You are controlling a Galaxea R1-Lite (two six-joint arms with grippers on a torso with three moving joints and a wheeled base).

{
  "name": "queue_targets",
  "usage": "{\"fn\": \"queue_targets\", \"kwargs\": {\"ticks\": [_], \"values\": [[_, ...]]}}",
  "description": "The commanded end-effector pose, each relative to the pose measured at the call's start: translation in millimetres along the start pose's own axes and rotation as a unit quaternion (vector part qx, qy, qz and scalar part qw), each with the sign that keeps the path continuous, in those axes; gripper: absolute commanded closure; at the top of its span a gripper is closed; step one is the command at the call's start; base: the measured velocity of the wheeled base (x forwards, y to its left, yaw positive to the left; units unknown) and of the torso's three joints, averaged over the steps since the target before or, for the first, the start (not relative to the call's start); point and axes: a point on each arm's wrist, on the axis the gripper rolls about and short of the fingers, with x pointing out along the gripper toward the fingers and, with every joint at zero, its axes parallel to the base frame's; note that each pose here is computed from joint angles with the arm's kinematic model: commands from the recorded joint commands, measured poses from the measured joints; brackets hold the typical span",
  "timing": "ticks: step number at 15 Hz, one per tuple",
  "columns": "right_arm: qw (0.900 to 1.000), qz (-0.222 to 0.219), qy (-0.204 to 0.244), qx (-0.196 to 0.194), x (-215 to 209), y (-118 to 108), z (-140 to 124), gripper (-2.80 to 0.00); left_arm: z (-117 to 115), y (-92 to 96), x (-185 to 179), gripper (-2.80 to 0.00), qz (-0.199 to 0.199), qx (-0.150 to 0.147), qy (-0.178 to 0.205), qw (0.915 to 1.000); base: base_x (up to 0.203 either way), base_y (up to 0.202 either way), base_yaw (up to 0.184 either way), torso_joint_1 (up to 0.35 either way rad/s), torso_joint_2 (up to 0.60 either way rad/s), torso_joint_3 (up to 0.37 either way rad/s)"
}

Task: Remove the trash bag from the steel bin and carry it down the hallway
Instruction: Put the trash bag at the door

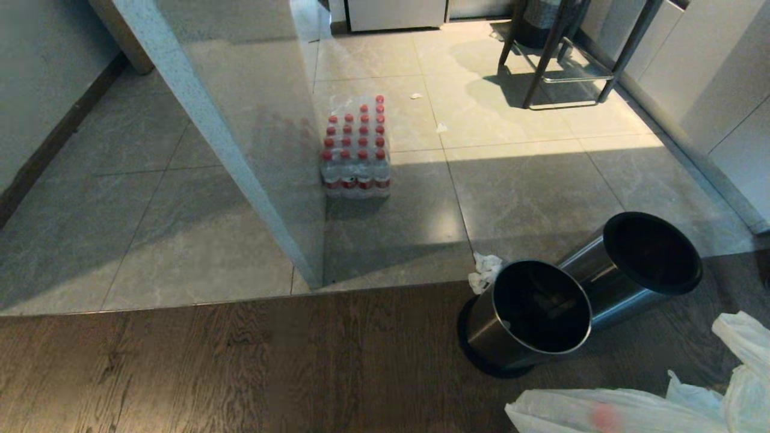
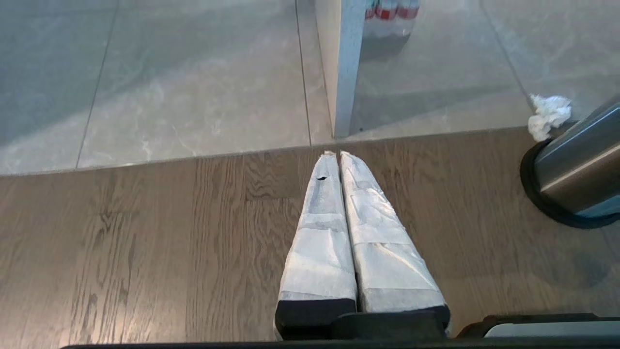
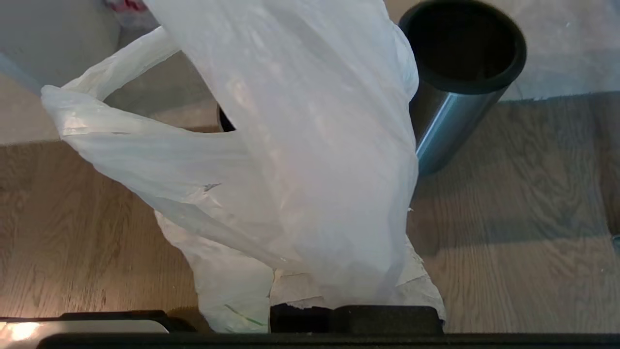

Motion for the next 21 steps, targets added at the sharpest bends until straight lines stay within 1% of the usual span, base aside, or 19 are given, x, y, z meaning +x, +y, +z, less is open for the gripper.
{"fn": "queue_targets", "kwargs": {"ticks": [1,21], "values": [[1.0,0.0,-0.02,0.0,-3.0,0.0,-0.6,0.0,-0.1,0.0,-0.1,0.0,0.0,0.0,-0.001,1.0,0.0,0.0,0.0,0.002,0.0,0.188],[1.0,0.0,-0.019,-0.001,-2.9,0.0,-0.9,0.0,0.0,0.0,0.0,0.0,0.0,-0.002,0.0,1.0,0.0,0.0,0.0,0.003,0.0,0.202]]}}
